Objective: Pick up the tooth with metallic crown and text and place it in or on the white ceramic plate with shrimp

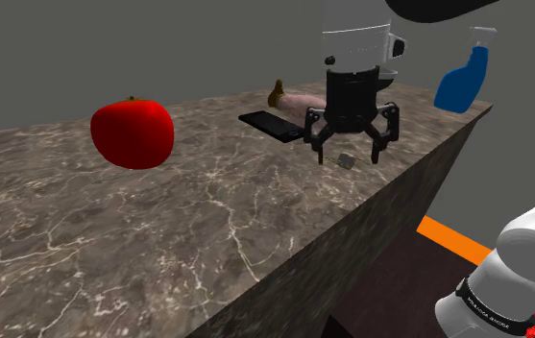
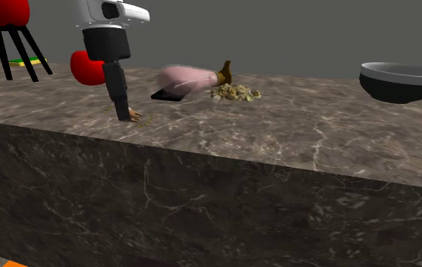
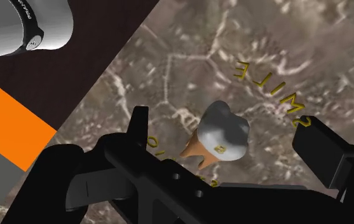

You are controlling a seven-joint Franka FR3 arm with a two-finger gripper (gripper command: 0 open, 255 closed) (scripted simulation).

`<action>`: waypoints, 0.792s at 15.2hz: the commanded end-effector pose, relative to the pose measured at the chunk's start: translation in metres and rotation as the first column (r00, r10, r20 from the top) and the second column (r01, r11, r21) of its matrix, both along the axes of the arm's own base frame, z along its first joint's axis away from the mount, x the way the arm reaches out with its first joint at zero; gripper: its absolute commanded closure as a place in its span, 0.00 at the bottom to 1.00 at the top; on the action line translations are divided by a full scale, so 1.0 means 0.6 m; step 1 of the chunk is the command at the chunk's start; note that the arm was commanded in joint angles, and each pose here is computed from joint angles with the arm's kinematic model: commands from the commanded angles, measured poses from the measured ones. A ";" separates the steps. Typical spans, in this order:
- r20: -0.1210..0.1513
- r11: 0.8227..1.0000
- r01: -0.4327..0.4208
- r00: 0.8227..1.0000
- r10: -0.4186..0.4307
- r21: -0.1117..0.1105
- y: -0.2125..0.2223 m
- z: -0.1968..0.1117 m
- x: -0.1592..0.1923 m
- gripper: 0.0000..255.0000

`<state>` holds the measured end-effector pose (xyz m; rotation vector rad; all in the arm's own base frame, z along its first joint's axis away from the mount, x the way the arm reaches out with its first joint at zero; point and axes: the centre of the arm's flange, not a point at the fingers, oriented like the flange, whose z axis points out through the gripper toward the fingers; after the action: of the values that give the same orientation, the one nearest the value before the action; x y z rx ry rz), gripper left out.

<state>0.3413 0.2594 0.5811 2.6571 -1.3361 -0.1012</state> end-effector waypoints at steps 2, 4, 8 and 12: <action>0.000 1.000 0.000 1.000 0.000 0.000 -0.001 -0.003 -0.001 0.00; 0.000 1.000 0.000 1.000 0.000 0.000 -0.001 -0.003 -0.001 0.00; 0.000 1.000 0.000 1.000 0.000 0.000 -0.001 -0.003 -0.001 1.00; 0.000 1.000 0.000 1.000 0.000 0.000 0.000 -0.005 0.000 1.00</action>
<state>0.3417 0.2604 0.5819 2.6680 -1.3406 -0.0875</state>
